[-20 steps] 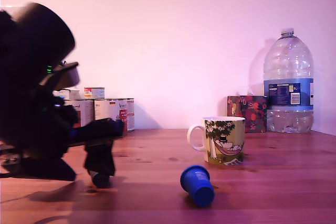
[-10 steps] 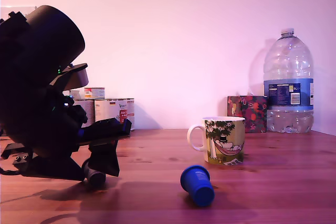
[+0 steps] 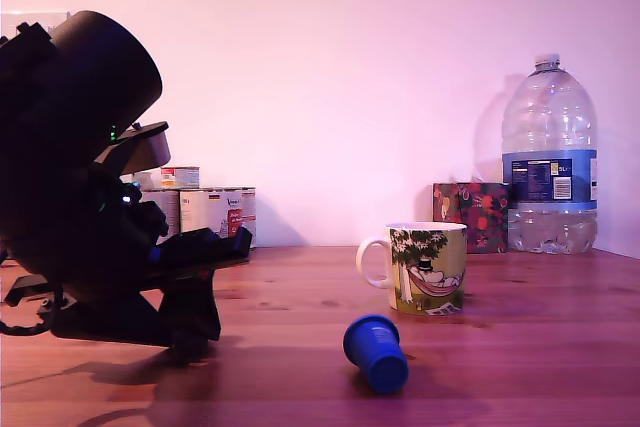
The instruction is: Pick up the coffee capsules from the table one by one and drop them inside the nearest coffee cup
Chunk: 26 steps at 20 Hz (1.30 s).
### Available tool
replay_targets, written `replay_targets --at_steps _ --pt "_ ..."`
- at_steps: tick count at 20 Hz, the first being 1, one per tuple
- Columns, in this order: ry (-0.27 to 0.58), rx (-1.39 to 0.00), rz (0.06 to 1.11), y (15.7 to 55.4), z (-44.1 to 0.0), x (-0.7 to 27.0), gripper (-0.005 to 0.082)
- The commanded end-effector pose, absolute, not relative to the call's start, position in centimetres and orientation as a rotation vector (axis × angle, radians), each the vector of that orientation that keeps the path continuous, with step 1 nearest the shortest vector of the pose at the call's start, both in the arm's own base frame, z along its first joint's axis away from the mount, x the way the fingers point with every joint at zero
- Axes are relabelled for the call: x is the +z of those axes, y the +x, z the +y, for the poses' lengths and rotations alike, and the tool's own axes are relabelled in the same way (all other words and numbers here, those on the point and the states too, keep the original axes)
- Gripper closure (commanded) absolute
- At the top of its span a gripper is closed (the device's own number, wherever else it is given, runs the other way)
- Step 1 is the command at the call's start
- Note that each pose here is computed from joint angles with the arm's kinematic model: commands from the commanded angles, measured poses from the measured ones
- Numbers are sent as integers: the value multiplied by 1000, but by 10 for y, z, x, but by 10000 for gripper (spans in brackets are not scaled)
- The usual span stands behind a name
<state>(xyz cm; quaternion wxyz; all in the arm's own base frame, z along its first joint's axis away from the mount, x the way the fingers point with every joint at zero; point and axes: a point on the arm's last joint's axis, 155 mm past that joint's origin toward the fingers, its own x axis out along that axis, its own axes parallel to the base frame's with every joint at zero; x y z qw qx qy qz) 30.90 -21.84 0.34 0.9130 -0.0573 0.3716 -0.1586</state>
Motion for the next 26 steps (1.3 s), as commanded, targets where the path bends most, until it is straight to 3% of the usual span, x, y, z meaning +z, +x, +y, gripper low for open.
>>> replay_targets --at_steps 1,6,11,13,14,17,26 --pt "-101 -327 794 303 -217 -6 589" --pt "-96 -334 783 304 -218 -4 733" --pt "-72 -369 757 304 -224 2 751" --pt "-5 -424 724 303 -231 10 751" --pt "-7 -436 709 302 -234 16 751" --pt "133 -524 617 301 -243 37 750" --pt "152 -780 376 275 -287 119 750"
